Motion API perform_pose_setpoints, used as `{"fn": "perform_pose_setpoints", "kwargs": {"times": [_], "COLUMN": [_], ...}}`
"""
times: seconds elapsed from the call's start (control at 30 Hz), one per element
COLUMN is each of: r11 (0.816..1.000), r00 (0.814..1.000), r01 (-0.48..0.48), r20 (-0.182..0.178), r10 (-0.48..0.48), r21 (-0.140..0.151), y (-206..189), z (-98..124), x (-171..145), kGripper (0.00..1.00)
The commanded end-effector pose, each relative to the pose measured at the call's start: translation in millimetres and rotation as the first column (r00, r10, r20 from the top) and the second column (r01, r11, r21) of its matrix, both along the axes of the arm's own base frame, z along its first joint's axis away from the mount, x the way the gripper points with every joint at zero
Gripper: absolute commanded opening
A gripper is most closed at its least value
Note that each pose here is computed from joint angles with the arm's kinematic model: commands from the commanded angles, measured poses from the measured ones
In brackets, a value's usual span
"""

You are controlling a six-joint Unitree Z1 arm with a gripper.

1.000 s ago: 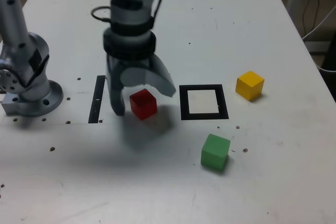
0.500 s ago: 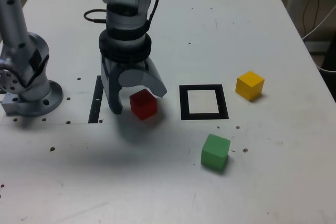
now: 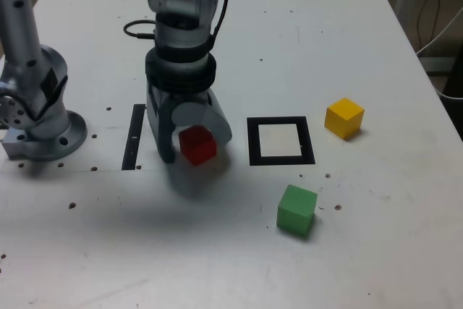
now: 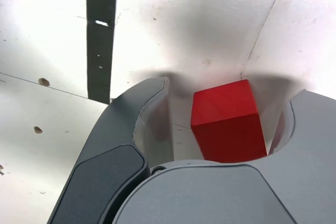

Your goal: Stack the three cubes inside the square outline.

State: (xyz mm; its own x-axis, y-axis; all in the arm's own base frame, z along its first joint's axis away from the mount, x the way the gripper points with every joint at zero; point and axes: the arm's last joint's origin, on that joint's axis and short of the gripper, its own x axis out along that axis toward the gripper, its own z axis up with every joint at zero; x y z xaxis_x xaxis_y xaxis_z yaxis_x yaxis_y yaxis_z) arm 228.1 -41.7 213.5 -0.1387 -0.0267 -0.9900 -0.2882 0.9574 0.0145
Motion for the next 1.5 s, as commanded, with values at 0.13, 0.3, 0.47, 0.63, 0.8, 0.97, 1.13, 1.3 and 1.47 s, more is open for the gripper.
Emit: {"fn": "perform_pose_setpoints", "kwargs": {"times": [0.13,0.3,0.47,0.63,0.8,0.97,1.13,1.3,1.47], "r11": [1.0,1.0,1.0,1.0,1.0,1.0,1.0,0.998,0.99], "r00": [1.0,1.0,1.0,1.0,1.0,1.0,0.999,0.996,0.988], "r01": [0.003,0.003,0.001,-0.001,0.001,0.004,0.013,0.07,0.142], "r20": [-0.008,-0.011,-0.011,-0.006,0.0,0.012,0.029,0.059,0.064], "r10": [-0.003,-0.003,-0.001,0.001,-0.001,-0.004,-0.013,-0.07,-0.144], "r21": [-0.004,-0.007,-0.009,-0.011,-0.009,-0.006,0.0,0.009,0.023], "y": [0,0,0,-1,-1,-1,-1,-2,-3], "z": [-2,-2,-2,-2,-1,-2,0,11,31], "x": [2,2,2,2,3,4,7,16,29], "kGripper": [0.73,0.62,0.47,0.39,0.36,0.31,0.3,0.29,0.29]}}
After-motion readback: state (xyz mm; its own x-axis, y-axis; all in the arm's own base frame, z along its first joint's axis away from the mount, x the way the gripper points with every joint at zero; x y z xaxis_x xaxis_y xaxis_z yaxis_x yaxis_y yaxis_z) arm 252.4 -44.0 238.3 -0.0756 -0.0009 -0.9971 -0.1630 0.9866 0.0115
